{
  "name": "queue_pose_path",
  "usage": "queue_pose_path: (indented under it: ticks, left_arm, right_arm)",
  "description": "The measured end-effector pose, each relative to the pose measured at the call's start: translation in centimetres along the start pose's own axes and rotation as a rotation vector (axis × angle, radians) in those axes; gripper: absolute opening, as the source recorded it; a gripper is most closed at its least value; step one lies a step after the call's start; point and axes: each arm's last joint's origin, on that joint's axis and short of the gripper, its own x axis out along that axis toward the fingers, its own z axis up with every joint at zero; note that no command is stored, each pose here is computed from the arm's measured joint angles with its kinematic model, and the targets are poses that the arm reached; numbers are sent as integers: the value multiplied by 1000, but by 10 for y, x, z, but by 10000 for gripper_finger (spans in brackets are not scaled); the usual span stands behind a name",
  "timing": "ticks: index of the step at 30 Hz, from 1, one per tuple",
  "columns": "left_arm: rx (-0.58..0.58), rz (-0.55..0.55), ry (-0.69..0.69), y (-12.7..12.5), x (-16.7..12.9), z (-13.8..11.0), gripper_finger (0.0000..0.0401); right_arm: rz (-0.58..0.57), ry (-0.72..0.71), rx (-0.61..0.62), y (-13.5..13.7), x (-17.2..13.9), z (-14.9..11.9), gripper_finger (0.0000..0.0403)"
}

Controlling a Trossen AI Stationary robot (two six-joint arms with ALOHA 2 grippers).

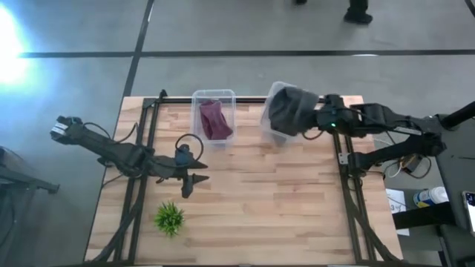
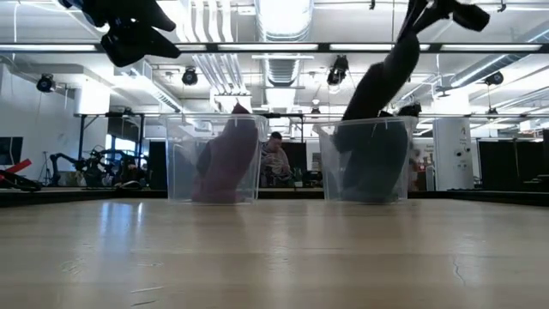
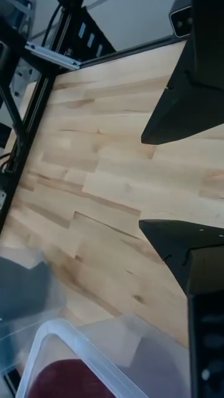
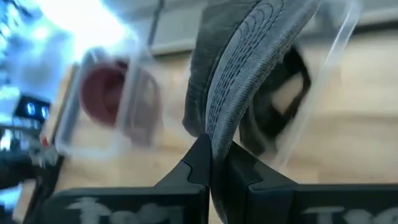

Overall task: Pick & Place hat
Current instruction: Put the black cap into the right transparent bin, then return to Home Position

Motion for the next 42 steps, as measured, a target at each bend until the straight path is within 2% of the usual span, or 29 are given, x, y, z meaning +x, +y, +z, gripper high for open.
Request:
queue_pose_path:
  ticks: [3, 9, 13, 16, 20, 25, 30, 37, 42]
  left_arm:
    - [-7, 1, 1, 0, 0, 0, 202]
    - [-8, 38, -17, 1, 0, 0, 202]
    - [-6, 43, -20, 2, 0, 0, 202]
    - [-6, 47, -22, 2, 0, 0, 202]
    - [-6, 47, -21, 2, 0, 0, 202]
    - [-28, 47, -21, 2, 0, 0, 202]
    - [-77, 46, -22, 2, 0, 0, 202]
    - [-83, 45, -21, 2, 0, 0, 202]
    - [-137, 47, -27, 5, 1, 2, 202]
  right_arm:
    - [-23, 64, 8, 6, 13, 1, 12]
    - [-107, 43, 18, 12, 38, 23, 12]
    - [-195, 32, 37, 8, 68, 42, 12]
    - [-227, 122, 93, 1, 102, 52, 13]
    - [-197, 243, 135, -1, 146, 53, 13]
    - [-188, 311, 80, 4, 177, 45, 13]
    - [-172, 299, 1, 5, 171, 45, 38]
    - [-116, 186, -52, 3, 133, 57, 135]
    - [0, 129, -163, 5, 93, 59, 183]
